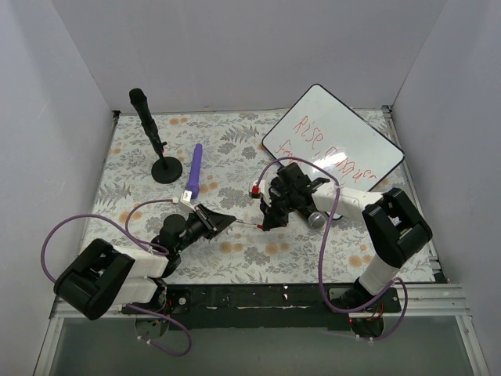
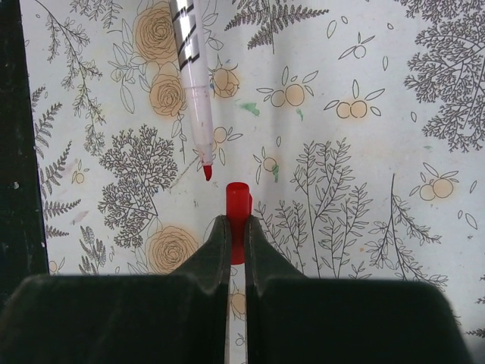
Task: Write a sentence on the whiteboard
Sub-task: Insert the whiteboard marker without the cap into the pen cap.
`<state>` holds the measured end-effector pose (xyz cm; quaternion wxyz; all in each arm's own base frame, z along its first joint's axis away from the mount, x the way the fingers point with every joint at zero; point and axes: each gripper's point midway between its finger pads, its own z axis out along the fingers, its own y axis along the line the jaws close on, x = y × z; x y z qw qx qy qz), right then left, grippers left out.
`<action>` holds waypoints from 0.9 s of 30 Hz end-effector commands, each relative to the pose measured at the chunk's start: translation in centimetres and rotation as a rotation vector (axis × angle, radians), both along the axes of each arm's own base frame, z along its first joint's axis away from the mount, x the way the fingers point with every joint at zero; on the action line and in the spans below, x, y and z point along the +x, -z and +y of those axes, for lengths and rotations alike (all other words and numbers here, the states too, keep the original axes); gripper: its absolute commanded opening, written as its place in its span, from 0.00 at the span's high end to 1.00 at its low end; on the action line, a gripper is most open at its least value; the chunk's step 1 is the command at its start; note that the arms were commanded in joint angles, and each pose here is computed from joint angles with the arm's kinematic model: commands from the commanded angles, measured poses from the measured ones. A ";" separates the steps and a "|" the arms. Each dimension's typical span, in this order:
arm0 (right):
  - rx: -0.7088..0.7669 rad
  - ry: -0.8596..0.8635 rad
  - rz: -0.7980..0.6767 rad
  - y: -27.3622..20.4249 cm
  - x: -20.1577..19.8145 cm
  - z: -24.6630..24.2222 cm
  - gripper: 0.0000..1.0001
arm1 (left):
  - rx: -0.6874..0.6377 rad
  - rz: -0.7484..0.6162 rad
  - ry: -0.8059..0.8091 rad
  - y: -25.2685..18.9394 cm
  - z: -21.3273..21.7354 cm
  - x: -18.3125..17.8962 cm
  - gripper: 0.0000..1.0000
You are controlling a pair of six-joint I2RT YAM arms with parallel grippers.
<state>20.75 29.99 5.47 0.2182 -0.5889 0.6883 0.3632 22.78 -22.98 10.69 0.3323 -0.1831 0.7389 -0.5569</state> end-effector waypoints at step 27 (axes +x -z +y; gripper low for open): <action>0.090 -0.018 -0.048 -3.5 0.5 1.2 0.99 | 0.023 -0.050 0.000 -1.1 -0.2 0.7 1.00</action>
